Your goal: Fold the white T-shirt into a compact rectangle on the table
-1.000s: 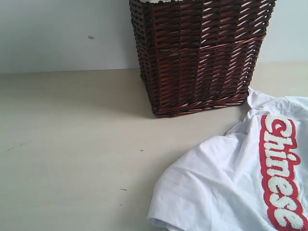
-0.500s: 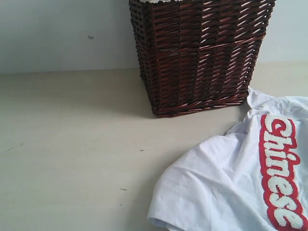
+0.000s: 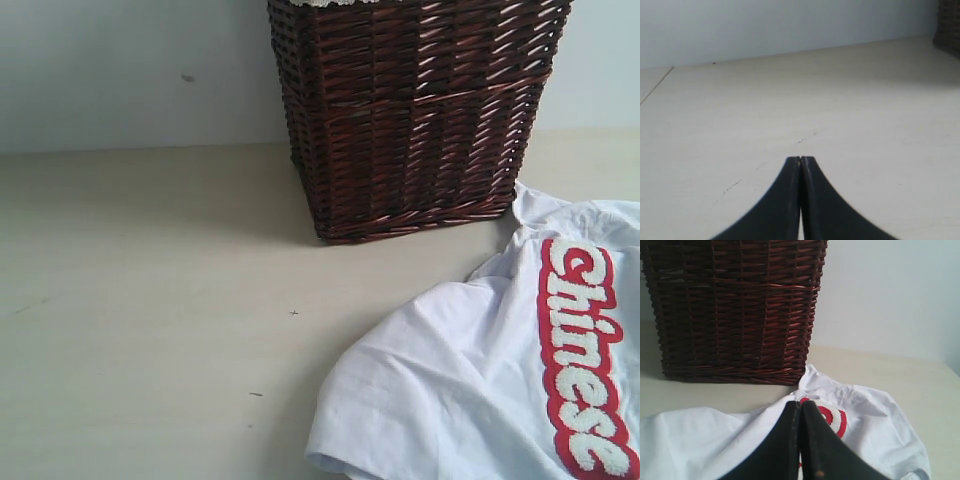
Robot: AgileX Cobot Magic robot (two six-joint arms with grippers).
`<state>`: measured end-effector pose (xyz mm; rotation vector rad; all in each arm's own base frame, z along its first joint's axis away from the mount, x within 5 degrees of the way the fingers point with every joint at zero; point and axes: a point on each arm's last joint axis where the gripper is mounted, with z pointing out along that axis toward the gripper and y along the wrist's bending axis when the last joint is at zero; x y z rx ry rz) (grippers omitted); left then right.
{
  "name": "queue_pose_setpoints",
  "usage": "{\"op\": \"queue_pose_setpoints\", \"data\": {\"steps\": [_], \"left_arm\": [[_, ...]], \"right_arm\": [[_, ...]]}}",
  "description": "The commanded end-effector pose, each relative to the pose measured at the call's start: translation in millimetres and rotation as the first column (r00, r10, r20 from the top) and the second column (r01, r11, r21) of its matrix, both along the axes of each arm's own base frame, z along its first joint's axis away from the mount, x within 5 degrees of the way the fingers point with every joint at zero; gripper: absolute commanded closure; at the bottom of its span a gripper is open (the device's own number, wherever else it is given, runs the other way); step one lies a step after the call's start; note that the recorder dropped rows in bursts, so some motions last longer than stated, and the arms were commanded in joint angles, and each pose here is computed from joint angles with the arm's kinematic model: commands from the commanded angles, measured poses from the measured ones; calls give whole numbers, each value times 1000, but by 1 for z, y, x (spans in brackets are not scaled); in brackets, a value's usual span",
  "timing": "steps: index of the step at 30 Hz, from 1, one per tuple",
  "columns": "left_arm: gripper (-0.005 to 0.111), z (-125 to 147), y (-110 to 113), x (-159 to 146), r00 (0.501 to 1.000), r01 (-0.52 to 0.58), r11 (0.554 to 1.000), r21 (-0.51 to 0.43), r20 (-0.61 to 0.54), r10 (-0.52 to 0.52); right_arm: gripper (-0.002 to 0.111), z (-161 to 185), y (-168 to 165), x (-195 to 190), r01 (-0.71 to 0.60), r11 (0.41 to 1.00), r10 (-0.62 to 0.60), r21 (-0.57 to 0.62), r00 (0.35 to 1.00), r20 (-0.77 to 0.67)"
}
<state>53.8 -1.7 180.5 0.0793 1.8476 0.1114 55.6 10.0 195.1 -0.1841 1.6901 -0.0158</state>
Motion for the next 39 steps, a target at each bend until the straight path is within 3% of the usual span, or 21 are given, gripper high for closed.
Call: {"op": "queue_pose_setpoints", "data": {"steps": [1,12,15,21,23,28,33,35,39], "left_arm": [[107,1,0,0,1000,4,1000,0,12,-4],[107,1,0,0,1000,4,1000,0,12,-4],[107,3,-1,-2,999,21,999,38,-32,-20],[107,77,5,11,985,90,957,277,-164,-45],[107,98,8,24,971,127,946,299,-233,-56],[107,130,15,82,936,151,961,232,-346,-64],[107,105,8,136,843,199,979,-38,-503,-191],[107,91,1,149,791,275,954,-122,-534,-297],[107,74,-17,168,696,475,845,-246,-483,-531]], "right_arm": [[108,-2,0,0,-3,1000,3,-14,1000,-4],[108,-2,0,0,-3,1000,3,-14,1000,-4],[108,-2,0,0,-3,1000,3,-14,1000,-4],[108,-2,0,0,-3,1000,3,-14,1000,-4],[108,-2,0,0,-3,1000,3,-14,1000,-4],[108,-2,0,0,-3,1000,3,-14,1000,-4],[108,-2,0,0,-3,1000,3,-14,1000,-4],[108,-2,0,0,-3,1000,3,-14,1000,-4],[108,-2,0,0,-3,1000,3,-14,1000,-4]]}}
